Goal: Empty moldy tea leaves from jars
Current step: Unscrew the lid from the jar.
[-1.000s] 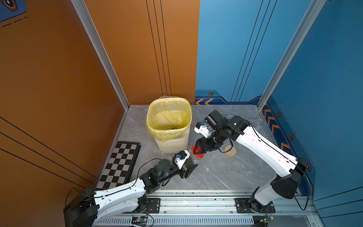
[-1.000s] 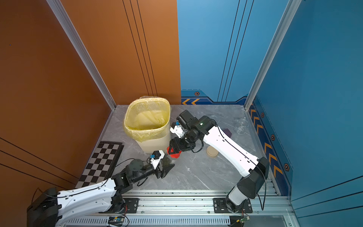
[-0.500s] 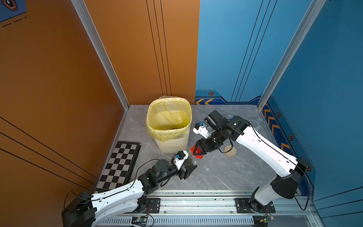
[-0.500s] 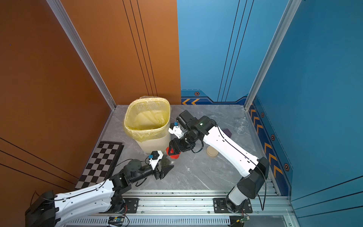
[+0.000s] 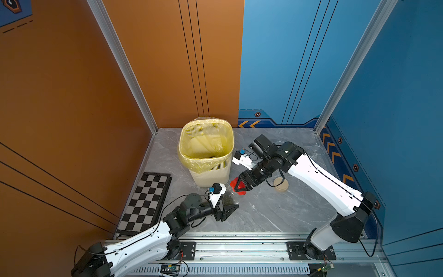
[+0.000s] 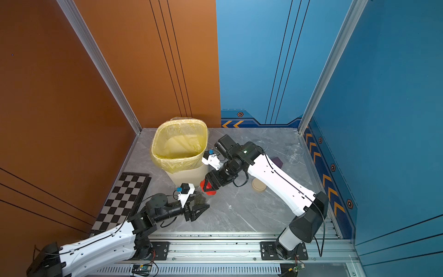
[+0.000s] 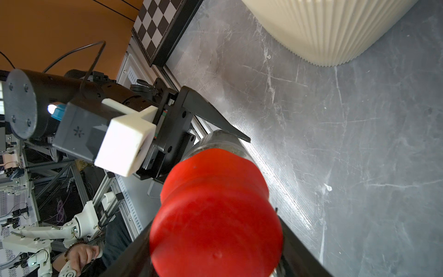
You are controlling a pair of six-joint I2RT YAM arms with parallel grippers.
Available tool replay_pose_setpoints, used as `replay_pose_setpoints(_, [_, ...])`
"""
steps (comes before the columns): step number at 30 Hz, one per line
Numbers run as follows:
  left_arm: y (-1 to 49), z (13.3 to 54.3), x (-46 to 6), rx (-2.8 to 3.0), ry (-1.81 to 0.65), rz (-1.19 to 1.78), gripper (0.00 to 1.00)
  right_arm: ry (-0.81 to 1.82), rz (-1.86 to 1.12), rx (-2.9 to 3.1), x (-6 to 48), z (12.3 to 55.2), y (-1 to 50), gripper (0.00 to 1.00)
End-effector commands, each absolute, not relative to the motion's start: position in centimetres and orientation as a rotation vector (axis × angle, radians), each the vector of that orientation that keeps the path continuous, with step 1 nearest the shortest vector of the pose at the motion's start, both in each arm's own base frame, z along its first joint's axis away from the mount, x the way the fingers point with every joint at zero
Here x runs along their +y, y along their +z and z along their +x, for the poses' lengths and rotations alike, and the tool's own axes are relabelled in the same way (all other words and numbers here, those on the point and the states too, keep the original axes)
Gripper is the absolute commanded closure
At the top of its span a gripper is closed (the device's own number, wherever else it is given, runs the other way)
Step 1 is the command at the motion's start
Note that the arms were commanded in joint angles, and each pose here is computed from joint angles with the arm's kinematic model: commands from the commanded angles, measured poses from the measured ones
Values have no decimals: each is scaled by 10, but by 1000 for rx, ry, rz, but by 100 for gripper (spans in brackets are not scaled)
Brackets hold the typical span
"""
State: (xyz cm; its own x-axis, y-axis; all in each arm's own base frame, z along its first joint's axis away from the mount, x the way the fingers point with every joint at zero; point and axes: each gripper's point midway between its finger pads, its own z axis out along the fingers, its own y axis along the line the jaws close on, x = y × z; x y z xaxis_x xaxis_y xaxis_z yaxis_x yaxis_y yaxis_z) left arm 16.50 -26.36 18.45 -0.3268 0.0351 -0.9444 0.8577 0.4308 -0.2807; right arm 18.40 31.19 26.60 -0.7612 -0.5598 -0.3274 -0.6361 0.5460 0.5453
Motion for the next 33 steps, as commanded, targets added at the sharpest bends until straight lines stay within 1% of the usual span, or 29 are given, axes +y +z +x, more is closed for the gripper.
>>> replay_pose_setpoints(1, [195, 162, -267, 1681, -1113, 777, 39, 1049, -1140, 2609, 316, 173, 270, 39])
replay_pose_setpoints(13, [205, 165, -261, 1649, -1102, 752, 39, 1041, -1274, 2502, 309, 168, 270, 39])
replay_pose_setpoints(22, [201, 165, -261, 1654, -1092, 755, 39, 1115, -1213, 2520, 307, 175, 274, 41])
replay_pose_setpoints(29, [200, 166, -259, 1655, -1081, 749, 40, 1262, -1140, 2511, 309, 176, 288, 42])
replay_pose_setpoints(33, [200, 168, -259, 1655, -1074, 745, 41, 1284, -1046, 2504, 299, 190, 296, 42])
